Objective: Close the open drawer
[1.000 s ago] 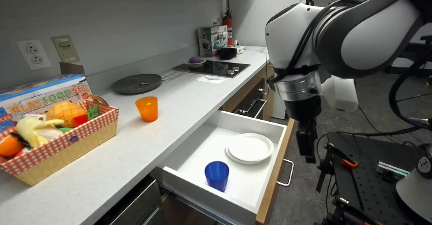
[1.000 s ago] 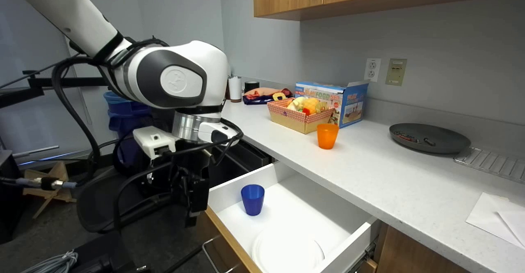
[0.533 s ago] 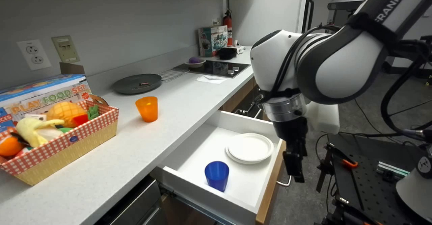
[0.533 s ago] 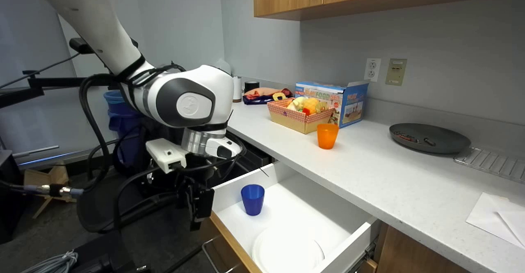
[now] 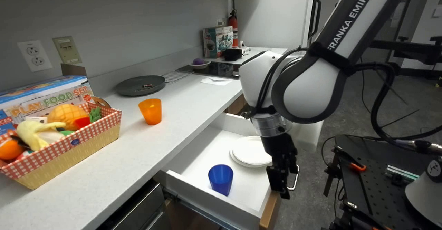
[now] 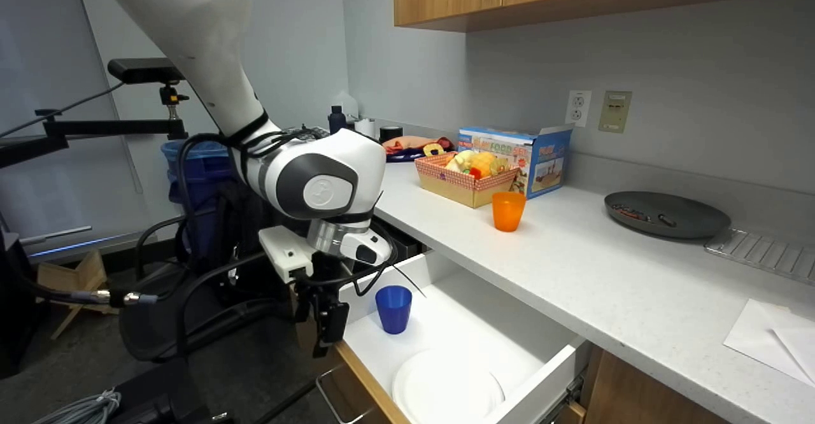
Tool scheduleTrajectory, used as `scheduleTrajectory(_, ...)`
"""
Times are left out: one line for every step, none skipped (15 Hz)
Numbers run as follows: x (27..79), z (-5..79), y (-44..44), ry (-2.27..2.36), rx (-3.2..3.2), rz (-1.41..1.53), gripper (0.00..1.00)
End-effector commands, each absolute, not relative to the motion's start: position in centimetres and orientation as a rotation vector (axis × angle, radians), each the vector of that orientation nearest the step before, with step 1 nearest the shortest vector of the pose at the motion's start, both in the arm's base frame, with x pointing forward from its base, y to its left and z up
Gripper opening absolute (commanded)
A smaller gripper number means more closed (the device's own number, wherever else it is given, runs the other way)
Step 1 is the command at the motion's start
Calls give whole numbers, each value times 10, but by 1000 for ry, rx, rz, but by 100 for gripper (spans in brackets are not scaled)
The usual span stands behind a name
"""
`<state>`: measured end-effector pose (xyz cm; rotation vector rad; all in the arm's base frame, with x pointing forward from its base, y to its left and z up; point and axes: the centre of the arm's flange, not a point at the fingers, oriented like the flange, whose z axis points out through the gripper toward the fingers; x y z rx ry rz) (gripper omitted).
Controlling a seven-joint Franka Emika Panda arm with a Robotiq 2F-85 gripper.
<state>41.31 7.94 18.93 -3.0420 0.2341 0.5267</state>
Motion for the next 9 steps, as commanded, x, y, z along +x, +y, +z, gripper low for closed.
scheduleTrajectory(444,176,87,266,-3012,468,100)
scheduleTrajectory(451,175,88,274,-3014,449,100)
scheduleTrajectory(457,174,90,280,-3016,434,100)
scheduleTrajectory(463,173,91,284,-3020,414,100)
scheduleTrajectory(467,173,95,287,-3021,399,100)
scheduleTrajectory(470,174,102,293,-3019,382,100)
scheduleTrajectory(476,174,103,301,-3018,368,100)
scheduleTrajectory(483,173,103,307,-3018,354,100)
scheduleTrajectory(490,172,102,314,-3021,338,100)
